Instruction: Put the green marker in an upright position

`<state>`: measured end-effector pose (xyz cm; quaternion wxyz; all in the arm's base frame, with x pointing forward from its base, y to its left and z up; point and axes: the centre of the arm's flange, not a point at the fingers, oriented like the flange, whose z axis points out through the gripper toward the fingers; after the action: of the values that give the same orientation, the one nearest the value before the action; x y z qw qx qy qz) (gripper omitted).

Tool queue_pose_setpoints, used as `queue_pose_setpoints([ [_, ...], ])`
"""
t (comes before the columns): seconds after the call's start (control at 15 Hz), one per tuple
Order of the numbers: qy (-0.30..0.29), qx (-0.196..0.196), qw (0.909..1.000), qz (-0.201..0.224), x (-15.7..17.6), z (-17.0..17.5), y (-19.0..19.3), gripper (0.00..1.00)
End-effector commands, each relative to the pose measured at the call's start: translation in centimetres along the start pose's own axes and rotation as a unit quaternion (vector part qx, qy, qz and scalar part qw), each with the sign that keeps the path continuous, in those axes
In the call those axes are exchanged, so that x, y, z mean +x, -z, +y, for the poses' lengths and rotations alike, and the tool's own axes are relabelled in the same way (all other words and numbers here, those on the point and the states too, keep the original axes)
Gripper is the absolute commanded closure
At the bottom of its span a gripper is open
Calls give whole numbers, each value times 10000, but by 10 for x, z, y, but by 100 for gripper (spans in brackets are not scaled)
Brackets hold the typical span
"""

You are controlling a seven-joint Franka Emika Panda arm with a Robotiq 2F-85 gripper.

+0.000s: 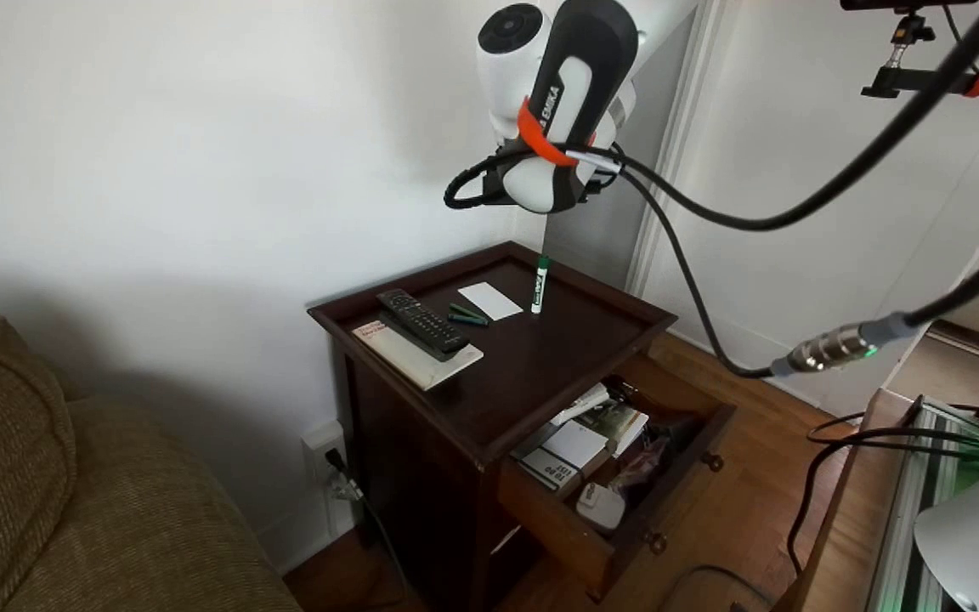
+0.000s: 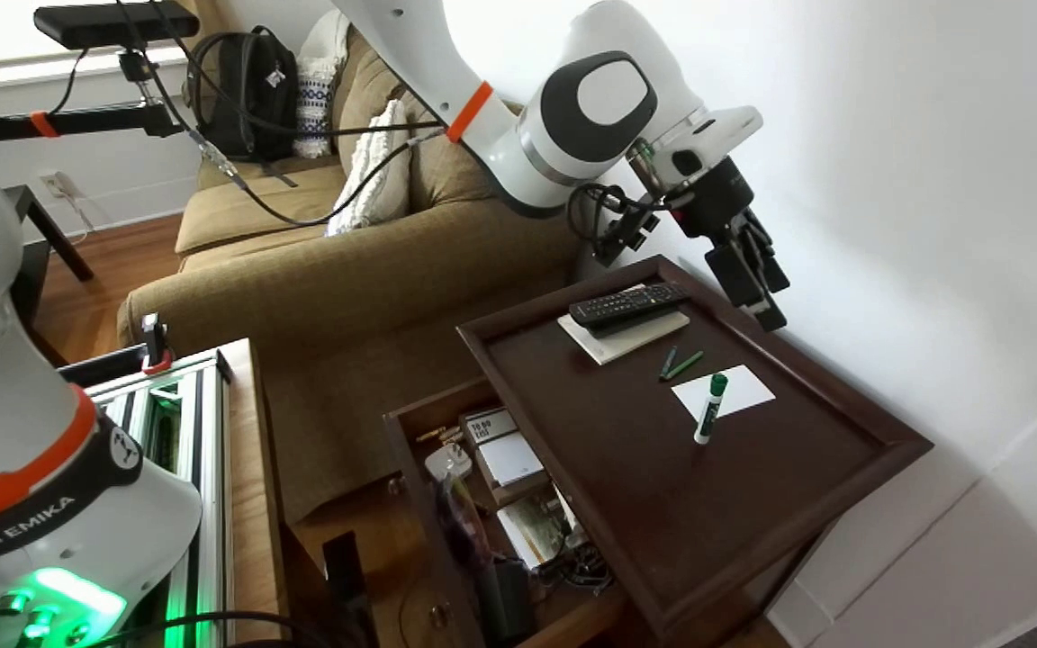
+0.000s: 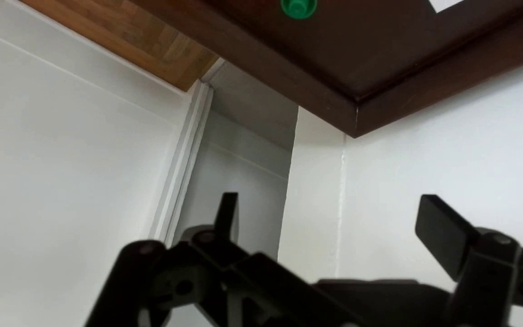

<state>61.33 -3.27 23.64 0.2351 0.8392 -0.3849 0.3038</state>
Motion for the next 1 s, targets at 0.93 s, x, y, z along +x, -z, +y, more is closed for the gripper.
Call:
queue_pose_setpoints([
  [0.93, -537, 45, 9739, -2203, 26, 34, 5, 0],
])
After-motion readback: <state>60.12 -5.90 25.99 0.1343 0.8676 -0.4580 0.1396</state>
